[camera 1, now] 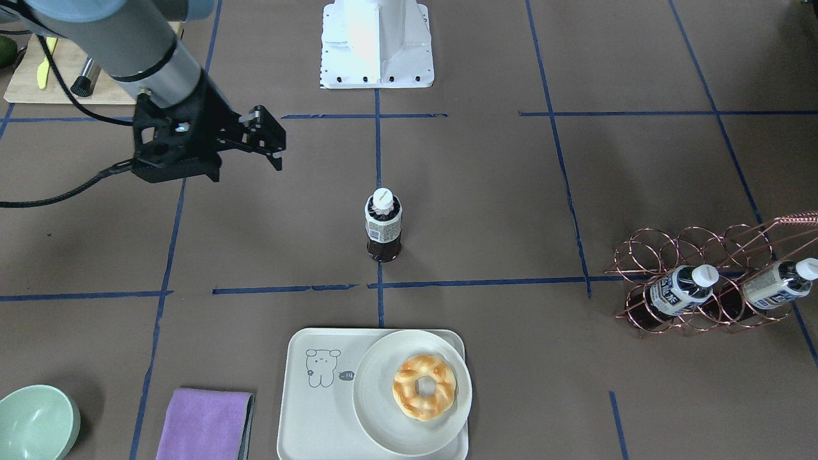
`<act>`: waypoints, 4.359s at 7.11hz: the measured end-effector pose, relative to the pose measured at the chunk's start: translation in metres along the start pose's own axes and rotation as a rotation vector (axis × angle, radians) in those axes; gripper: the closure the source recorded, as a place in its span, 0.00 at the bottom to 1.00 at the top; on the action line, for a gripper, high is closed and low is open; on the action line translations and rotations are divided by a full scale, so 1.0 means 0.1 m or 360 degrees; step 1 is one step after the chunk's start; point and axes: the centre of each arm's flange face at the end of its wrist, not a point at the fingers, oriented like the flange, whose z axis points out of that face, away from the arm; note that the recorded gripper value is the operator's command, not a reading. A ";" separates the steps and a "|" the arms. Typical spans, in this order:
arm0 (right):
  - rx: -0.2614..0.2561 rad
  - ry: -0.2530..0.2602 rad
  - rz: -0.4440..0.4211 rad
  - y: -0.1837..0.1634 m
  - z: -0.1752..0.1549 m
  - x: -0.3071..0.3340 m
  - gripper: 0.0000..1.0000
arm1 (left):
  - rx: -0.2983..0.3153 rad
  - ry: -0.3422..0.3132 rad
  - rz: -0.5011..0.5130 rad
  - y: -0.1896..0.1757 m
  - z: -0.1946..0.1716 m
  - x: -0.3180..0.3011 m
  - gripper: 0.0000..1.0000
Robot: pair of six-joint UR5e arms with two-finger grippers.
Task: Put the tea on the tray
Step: 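Reach the right gripper to the standing tea bottle and grasp it, then lift the tea bottle and lower it onto the tray corner beside the plate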
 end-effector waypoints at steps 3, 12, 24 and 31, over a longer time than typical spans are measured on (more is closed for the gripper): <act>0.0026 0.0090 0.0112 -0.30 0.37 -1.31 0.16 | 0.0001 0.0000 0.0002 0.03 0.04 -0.03 0.00; 0.0002 0.0314 0.0042 -0.16 0.87 -1.73 0.55 | 0.0001 0.0000 -0.0008 0.03 0.05 -0.02 0.00; 0.0003 0.0315 0.0043 -2.19 0.26 -0.86 1.00 | 0.0017 -0.0004 0.0007 0.03 0.00 0.02 0.00; -0.0060 0.0375 0.0014 -2.34 0.66 -0.53 0.03 | 0.0025 -0.0005 0.0015 0.02 -0.03 0.05 0.00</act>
